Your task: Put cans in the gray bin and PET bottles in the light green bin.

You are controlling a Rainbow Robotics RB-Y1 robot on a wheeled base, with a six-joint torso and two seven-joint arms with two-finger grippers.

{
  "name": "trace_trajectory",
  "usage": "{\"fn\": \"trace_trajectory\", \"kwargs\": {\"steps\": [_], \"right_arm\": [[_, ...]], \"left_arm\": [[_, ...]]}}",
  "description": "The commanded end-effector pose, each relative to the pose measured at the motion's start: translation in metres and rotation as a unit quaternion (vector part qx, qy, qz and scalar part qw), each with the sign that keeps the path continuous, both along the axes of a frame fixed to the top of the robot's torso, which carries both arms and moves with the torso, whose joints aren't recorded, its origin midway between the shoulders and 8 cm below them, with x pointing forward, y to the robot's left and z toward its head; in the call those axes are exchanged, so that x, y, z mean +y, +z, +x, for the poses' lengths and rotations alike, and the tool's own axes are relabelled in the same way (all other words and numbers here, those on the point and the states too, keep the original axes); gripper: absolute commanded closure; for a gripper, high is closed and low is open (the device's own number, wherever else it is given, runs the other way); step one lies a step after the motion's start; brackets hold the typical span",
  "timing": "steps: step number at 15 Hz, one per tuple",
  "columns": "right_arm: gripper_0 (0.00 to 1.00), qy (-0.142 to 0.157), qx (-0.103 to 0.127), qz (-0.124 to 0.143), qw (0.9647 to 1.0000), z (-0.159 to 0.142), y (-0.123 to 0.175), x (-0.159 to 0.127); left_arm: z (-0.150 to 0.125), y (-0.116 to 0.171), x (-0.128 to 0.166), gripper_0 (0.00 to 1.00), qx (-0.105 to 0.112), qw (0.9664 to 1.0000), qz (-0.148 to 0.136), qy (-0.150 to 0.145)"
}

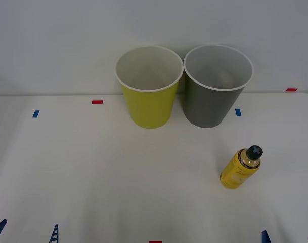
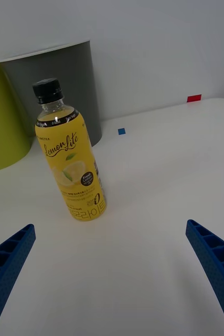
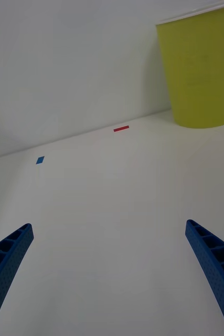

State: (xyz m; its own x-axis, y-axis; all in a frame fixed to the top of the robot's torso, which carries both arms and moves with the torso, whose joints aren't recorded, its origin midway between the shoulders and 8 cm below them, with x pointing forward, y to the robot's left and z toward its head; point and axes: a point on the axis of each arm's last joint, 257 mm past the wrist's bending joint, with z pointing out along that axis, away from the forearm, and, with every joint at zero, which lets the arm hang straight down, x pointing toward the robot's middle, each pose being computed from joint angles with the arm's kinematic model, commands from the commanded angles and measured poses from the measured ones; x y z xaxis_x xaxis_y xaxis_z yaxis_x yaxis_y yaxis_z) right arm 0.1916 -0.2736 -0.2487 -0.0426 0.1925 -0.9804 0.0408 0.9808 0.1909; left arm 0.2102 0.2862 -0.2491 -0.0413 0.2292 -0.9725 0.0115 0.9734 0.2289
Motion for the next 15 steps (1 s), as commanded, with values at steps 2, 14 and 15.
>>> {"fn": "trace_trajectory", "kwargs": {"steps": [2,14,15], "right_arm": [[0.0,0.0,0.0,0.0,1.0,0.0,0.0,0.0],[0.0,0.0,0.0,0.0,1.0,0.0,0.0,0.0],[0.0,0.0,0.0,0.0,1.0,0.0,0.0,0.0]], "left_arm": [[0.0,0.0,0.0,0.0,0.0,1.0,0.0,0.0],[0.0,0.0,0.0,0.0,0.0,1.0,0.0,0.0],[0.0,0.0,0.0,0.0,0.0,1.0,0.0,0.0]]}}
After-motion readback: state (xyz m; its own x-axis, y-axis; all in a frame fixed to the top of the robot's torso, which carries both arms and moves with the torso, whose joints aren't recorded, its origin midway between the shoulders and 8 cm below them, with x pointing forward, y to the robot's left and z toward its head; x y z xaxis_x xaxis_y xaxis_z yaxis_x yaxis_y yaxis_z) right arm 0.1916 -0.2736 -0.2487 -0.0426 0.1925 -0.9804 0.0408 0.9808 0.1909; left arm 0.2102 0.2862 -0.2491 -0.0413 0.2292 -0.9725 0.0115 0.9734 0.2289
